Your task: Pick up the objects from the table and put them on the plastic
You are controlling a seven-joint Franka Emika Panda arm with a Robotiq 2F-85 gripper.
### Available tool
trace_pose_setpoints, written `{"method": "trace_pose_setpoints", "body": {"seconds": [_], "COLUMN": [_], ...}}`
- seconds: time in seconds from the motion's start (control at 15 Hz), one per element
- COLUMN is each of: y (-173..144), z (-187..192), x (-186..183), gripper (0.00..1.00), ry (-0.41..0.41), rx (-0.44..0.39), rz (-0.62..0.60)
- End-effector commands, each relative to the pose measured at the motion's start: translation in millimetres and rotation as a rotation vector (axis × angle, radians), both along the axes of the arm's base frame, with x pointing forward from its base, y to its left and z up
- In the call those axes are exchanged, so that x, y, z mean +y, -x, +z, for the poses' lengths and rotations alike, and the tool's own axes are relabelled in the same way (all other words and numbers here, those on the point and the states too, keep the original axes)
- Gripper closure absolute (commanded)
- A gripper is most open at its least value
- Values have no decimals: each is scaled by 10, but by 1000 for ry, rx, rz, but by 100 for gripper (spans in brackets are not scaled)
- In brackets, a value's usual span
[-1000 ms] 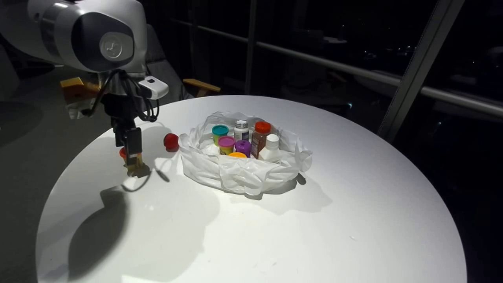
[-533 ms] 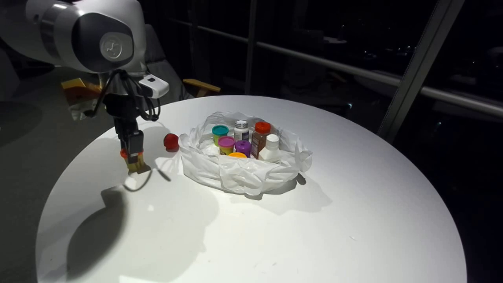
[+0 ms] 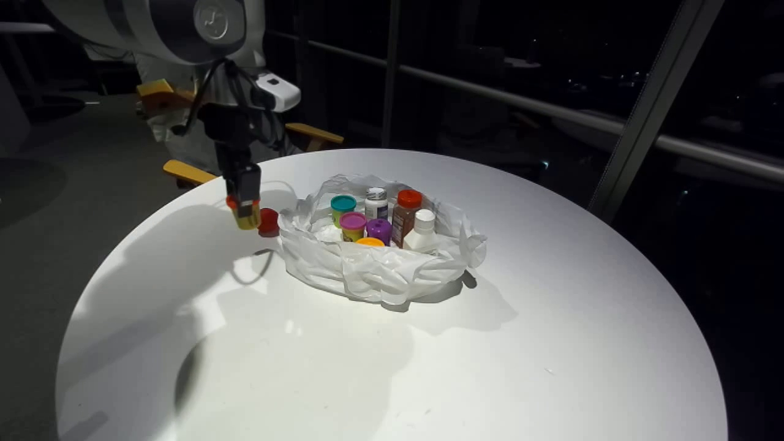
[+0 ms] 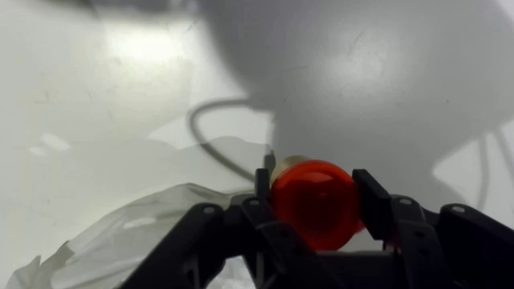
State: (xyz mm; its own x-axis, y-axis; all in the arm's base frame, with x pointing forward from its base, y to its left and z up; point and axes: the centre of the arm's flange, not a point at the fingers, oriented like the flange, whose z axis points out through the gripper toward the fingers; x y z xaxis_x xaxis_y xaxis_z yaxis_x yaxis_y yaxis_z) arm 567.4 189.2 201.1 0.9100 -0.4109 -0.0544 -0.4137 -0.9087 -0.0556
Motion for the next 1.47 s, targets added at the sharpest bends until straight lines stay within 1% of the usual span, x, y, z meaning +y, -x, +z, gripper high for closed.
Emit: {"method": "trace_pose_setpoints", "body": {"seconds": [0.0, 0.07, 0.27, 0.4, 0.6, 0.8, 1.07, 1.4], "y": [-410, -489, -676, -735, -742, -675, -522, -249], "z": [277, 299, 171, 82, -7, 46, 171, 239], "x": [-342, -453, -813, -1036, -1272, -1406, -1508, -1449], "gripper": [71, 71, 71, 71, 71, 71, 71, 71], "ry": [21, 21, 43, 56, 40, 12, -9, -22], "rx": [-77, -81, -101, -99, -75, -85, -146, -178], "rz": [-45, -62, -123, -164, -203, -233, -266, -274]}}
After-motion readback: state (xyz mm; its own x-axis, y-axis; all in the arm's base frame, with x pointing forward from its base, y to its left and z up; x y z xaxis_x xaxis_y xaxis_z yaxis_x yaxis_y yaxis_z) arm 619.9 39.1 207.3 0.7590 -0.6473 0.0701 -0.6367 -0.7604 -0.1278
